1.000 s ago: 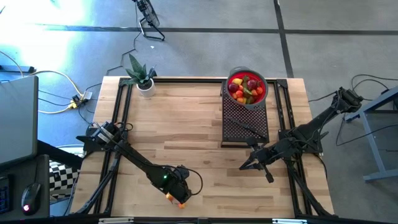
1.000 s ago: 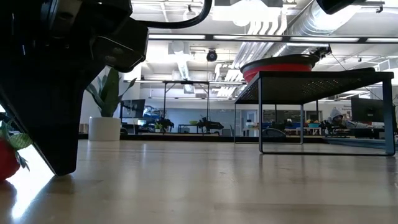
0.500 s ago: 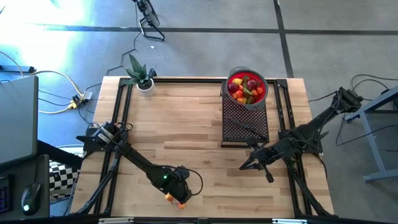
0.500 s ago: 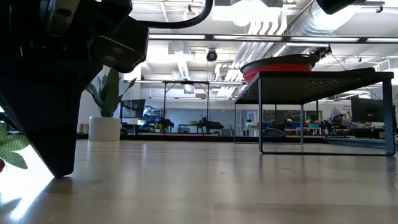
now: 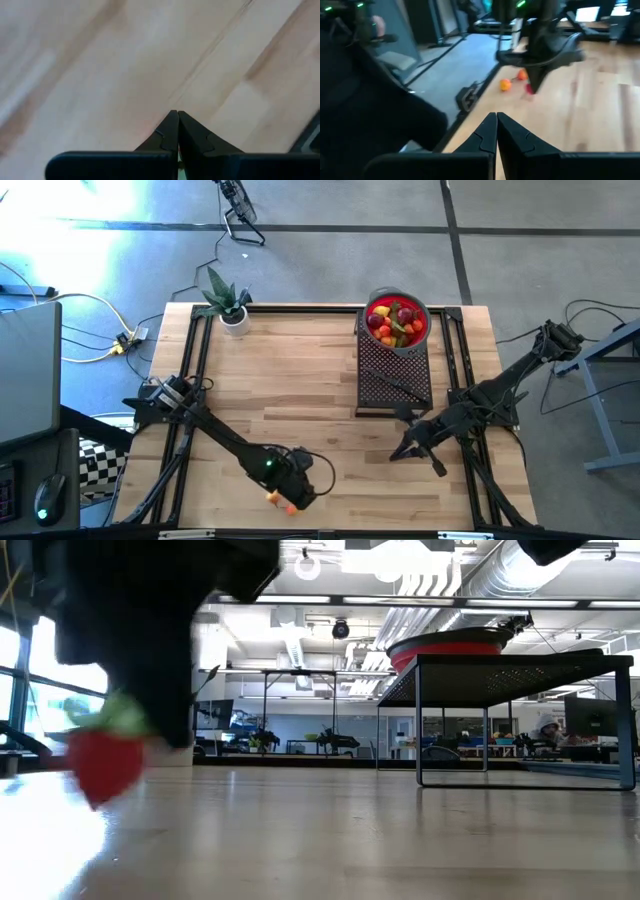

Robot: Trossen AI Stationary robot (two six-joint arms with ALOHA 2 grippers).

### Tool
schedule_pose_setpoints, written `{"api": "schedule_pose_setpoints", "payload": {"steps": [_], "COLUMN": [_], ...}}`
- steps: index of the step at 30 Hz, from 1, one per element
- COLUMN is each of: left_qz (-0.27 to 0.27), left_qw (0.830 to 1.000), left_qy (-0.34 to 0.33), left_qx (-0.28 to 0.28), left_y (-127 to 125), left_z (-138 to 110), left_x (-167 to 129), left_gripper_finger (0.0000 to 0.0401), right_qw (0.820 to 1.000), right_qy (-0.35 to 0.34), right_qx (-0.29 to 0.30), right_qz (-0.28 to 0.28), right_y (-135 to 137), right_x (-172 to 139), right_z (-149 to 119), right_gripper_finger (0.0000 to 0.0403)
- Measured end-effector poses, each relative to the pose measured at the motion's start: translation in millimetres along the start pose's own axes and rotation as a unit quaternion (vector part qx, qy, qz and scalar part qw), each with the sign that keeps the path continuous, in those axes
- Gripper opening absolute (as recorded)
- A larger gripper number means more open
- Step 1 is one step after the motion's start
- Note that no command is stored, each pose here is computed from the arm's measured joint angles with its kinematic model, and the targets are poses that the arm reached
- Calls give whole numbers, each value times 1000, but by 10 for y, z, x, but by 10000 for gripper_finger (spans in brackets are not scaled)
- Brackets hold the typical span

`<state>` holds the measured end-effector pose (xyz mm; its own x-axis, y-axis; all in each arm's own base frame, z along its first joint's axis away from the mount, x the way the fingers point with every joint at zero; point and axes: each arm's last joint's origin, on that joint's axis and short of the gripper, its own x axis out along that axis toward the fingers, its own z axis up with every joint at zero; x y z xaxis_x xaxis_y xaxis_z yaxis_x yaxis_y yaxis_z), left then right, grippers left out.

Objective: Pick & Place Fruit
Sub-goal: Put the strawberry into the strainer bowl on the shelf

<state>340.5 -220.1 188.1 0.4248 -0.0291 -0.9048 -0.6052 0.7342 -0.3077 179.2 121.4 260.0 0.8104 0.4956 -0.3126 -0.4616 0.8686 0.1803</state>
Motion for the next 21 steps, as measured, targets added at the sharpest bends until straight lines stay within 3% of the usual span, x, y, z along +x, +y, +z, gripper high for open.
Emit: {"api": "schedule_pose_setpoints", "payload": {"steps": [9,21], "left_qz": [5,19], "left_qw": [995,981], "left_qy": [-53,-87], "left_qx": [80,174], "left_y": [-130,-77], "left_z": [507,1173], "left_x": [-291,-601], "left_gripper_finger": [0,0], "right_qw": [996,990], "right_qy": [20,64], "right_qx": [1,26], "right_qz": [91,119], "right_y": [52,60], "right_x": [-5,-12], "right_z": [-13,-80], "right_gripper_finger": [3,3]}}
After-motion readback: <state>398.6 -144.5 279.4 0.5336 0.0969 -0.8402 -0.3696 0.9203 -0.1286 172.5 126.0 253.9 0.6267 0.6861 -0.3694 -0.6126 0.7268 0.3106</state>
